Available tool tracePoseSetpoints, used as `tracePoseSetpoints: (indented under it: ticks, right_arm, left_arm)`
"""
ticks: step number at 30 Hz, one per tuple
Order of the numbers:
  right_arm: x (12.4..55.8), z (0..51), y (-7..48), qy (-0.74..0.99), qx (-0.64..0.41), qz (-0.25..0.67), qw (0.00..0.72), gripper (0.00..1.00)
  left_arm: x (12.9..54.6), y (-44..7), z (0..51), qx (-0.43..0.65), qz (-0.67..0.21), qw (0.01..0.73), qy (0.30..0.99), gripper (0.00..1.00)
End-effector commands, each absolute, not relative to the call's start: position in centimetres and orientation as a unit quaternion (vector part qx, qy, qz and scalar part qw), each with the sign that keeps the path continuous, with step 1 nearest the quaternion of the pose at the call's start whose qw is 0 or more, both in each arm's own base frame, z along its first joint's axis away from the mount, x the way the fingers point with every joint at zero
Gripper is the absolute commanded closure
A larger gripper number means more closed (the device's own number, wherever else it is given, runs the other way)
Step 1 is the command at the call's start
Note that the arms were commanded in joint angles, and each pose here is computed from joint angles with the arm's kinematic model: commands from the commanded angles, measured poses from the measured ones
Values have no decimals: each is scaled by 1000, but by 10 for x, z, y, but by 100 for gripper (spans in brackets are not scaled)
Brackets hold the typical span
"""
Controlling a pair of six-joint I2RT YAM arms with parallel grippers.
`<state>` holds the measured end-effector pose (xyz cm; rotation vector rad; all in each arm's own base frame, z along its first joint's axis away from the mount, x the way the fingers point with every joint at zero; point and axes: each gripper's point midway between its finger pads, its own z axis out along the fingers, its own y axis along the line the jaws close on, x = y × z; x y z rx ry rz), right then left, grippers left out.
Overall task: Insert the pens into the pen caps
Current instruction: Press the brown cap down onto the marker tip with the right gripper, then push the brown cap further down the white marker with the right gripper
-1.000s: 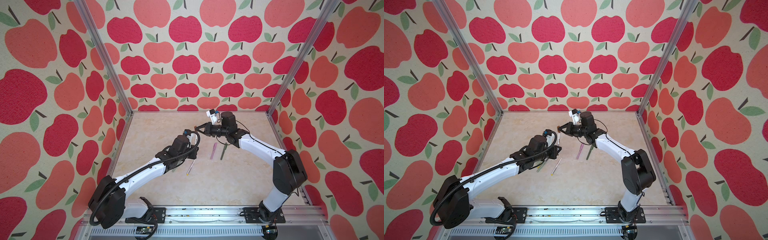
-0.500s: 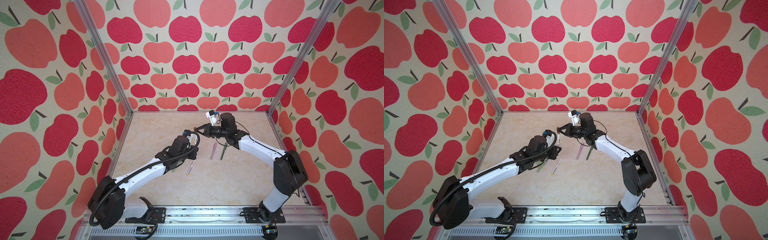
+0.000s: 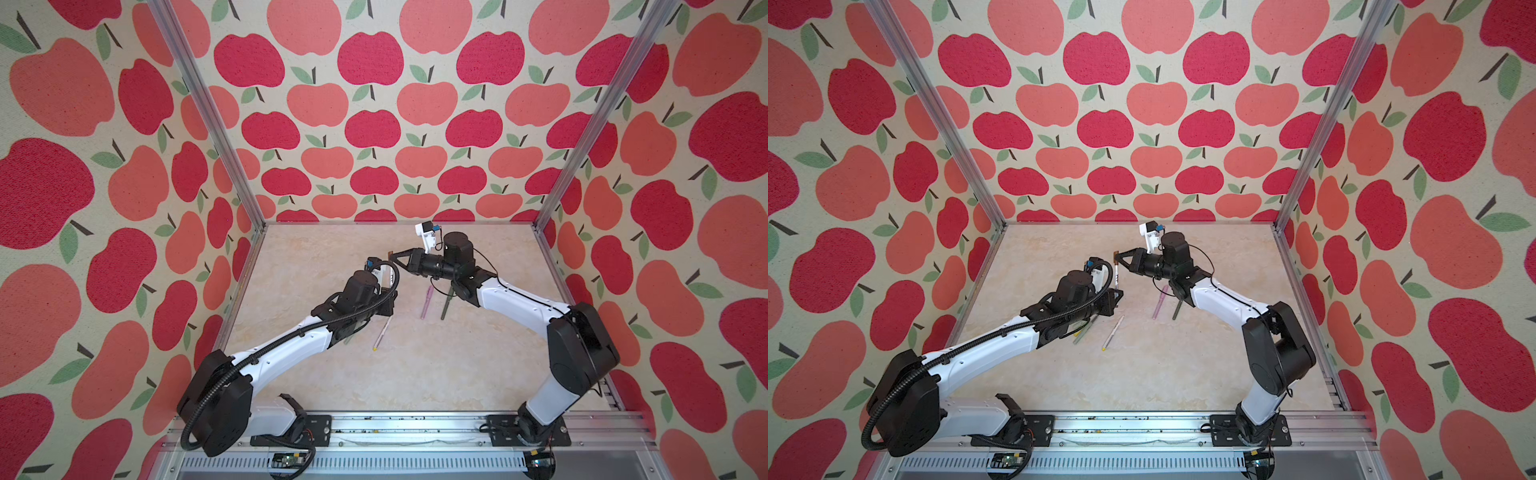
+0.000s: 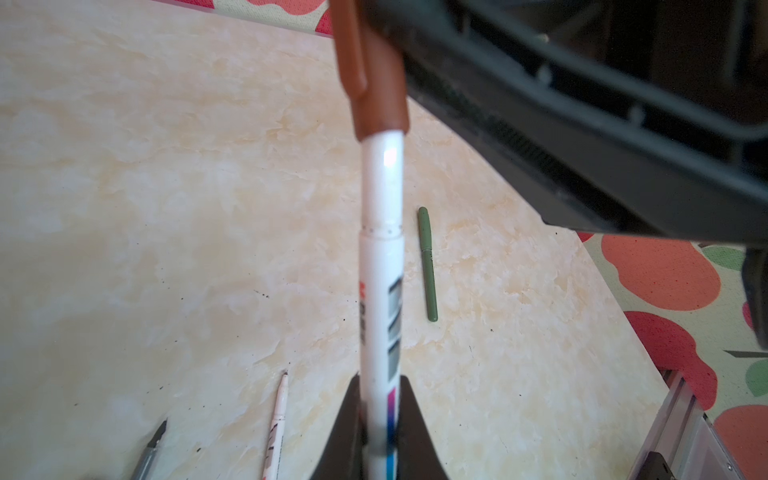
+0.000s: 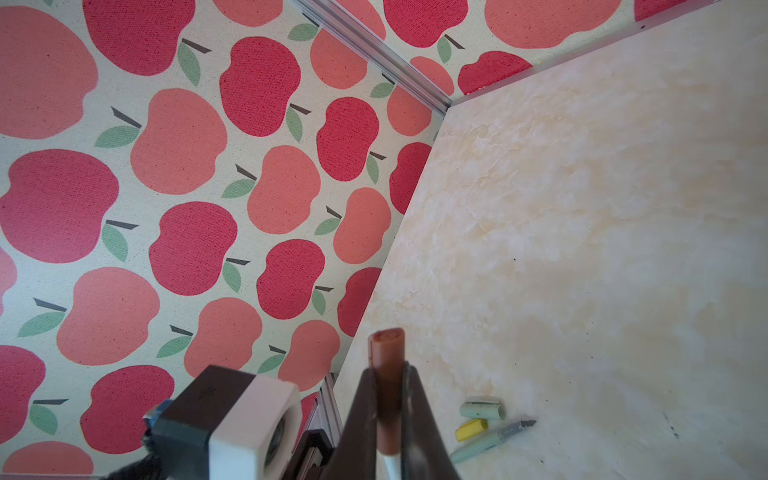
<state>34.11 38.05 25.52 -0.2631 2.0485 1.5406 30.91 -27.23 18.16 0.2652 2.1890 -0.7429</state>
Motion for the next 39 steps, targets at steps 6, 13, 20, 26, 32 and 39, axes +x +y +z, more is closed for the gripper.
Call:
tracePoseSetpoints:
  ticks: [6,13,20,26,32,39]
  right_arm:
    - [314,247,388,763,-122,588,239,100]
    - [306,243,388,765,-150,582,232,100]
    - [296,245,382,762,-195,565,249,100]
    - [290,246,384,756,-201,575,242,100]
    - [285,244,384,754,-198,581,235,99]
    - [282,247,383,752,-197,585,232,94]
  left_arm:
    - [336,-287,234,103,-321,467,817,100]
    - [340,-293,250,128,-324,481,805,100]
    - [339,-292,257,142,-326,483,800,100]
    - [341,-288,267,141,-325,499,791,100]
    - [344,-287,279,144,-324,515,781,100]
    - [346,-288,286,151,-321,529,770,100]
